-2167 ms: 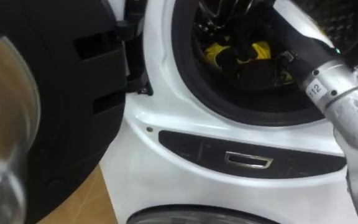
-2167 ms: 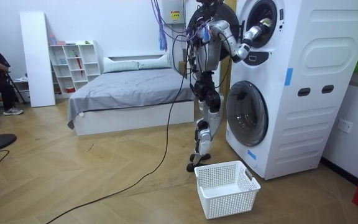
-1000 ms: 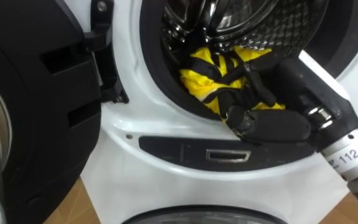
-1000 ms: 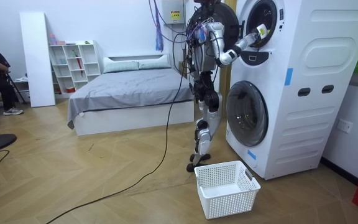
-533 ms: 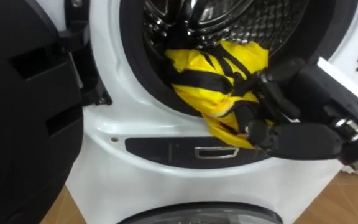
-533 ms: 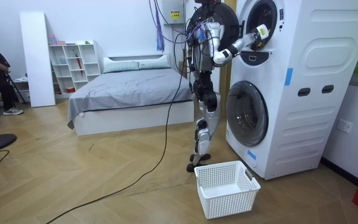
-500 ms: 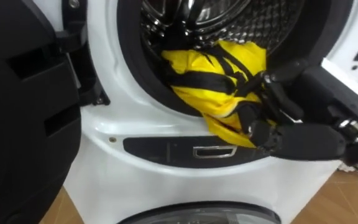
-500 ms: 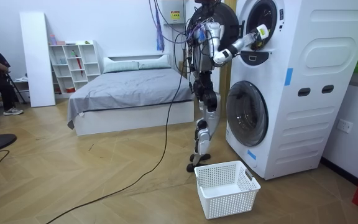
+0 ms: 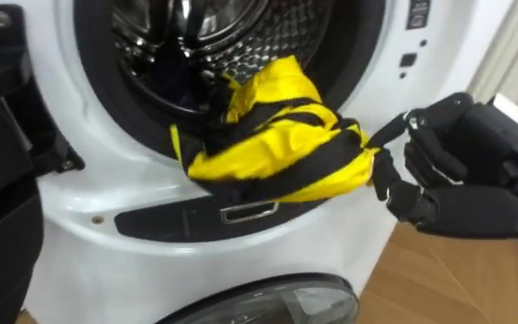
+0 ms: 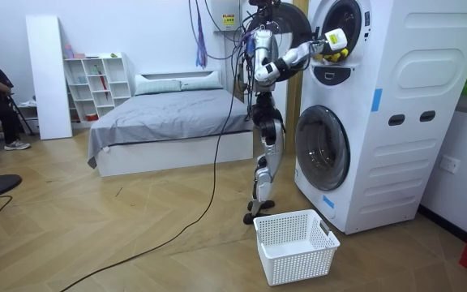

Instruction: Pick clothes from washing machine

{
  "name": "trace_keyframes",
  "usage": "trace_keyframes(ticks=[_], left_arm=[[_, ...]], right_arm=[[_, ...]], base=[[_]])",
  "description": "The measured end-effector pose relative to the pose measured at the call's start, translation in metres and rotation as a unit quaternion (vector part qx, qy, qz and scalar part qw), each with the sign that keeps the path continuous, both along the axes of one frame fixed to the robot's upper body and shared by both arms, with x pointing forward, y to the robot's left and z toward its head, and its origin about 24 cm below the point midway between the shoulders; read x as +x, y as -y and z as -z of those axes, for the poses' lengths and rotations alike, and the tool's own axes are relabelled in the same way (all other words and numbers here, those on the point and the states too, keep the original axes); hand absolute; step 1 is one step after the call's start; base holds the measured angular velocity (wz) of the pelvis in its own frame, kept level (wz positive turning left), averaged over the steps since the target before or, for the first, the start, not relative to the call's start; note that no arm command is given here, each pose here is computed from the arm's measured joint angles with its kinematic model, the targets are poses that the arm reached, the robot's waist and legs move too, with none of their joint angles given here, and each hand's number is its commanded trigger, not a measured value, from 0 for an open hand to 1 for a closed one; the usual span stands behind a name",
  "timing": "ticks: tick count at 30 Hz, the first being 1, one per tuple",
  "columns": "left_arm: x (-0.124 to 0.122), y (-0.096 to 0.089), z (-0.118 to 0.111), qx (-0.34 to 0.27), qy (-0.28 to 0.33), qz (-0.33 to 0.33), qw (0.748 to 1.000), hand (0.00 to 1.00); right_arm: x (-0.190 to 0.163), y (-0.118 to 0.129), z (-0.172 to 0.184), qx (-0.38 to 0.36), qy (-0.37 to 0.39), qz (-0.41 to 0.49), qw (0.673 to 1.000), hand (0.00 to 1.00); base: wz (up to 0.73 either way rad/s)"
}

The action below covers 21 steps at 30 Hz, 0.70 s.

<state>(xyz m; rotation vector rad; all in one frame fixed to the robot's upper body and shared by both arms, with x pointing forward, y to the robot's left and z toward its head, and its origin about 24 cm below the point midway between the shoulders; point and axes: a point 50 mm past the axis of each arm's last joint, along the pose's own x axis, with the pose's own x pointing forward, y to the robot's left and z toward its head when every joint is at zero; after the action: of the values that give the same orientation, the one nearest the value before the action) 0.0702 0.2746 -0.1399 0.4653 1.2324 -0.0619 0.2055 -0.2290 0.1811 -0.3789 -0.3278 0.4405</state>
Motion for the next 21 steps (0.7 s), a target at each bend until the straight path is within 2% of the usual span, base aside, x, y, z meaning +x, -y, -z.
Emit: trace_keyframes(ticks=[7, 13, 21], left_arm=[[-0.002, -0.007, -0.002, 0.008, 0.002, -0.011, 1.000, 0.00], [-0.019, -0.008, 0.001, 0.007, -0.026, -0.018, 0.999, 0.00], [-0.019, -0.008, 0.001, 0.007, -0.025, -0.019, 0.999, 0.00]], right_arm=[[-0.004, 0.016, -0.012, 0.006, 0.023, 0.032, 0.999, 1.00], [-0.010, 0.028, -0.019, 0.012, 0.035, 0.052, 0.998, 1.00], [-0.018, 0.042, -0.009, 0.021, 0.007, 0.079, 0.997, 1.00]], base=[[-0.16], [-0.26], [-0.12]])
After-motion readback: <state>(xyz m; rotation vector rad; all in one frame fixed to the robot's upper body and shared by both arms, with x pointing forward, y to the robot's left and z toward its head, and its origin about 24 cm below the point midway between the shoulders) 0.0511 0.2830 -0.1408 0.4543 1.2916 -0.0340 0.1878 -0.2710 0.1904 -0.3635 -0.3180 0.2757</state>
